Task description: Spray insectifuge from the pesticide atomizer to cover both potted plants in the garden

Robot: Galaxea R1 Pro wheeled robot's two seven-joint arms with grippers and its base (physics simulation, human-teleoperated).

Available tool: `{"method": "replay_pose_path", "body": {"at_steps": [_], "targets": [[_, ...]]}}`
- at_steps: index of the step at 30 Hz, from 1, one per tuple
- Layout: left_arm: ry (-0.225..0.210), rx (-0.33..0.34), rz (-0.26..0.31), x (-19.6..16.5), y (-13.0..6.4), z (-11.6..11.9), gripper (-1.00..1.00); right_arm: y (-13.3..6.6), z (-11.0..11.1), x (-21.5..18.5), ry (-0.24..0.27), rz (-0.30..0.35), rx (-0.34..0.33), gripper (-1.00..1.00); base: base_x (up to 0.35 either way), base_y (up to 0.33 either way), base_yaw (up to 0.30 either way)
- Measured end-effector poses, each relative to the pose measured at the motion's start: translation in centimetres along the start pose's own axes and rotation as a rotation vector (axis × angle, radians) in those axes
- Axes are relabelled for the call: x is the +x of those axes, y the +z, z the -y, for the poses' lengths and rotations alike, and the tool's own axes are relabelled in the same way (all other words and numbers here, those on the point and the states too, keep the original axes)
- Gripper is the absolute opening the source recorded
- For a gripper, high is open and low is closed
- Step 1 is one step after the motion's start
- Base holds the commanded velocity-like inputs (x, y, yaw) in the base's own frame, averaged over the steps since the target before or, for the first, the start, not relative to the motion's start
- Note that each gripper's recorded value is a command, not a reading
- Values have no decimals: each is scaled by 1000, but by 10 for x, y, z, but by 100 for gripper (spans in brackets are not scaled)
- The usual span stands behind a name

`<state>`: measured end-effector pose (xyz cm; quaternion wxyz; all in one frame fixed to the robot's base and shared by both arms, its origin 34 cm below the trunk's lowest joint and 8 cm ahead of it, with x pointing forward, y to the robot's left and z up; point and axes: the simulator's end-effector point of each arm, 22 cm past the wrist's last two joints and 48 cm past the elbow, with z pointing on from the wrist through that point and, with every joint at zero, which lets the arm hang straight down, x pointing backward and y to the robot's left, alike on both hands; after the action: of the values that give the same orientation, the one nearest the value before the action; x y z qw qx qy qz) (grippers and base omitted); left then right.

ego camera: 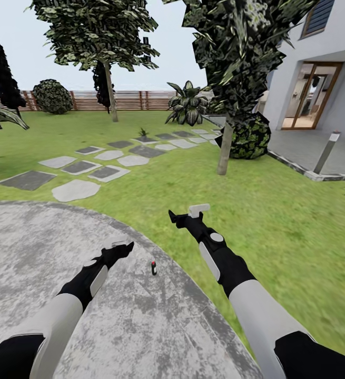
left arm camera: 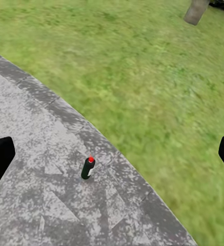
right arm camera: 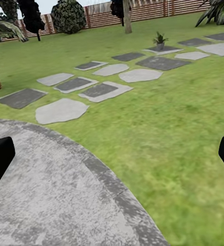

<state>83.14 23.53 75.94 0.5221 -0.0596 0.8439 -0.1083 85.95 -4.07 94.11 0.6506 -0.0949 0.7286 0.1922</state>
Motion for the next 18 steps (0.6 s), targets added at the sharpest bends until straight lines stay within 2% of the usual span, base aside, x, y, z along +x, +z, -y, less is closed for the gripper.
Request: {"method": "replay_pose_path", "body": {"at_steps": [18], "targets": [[0,0,-1,1,0,0,100,0,0,0,0,-1,0,100,335,89,0]]}}
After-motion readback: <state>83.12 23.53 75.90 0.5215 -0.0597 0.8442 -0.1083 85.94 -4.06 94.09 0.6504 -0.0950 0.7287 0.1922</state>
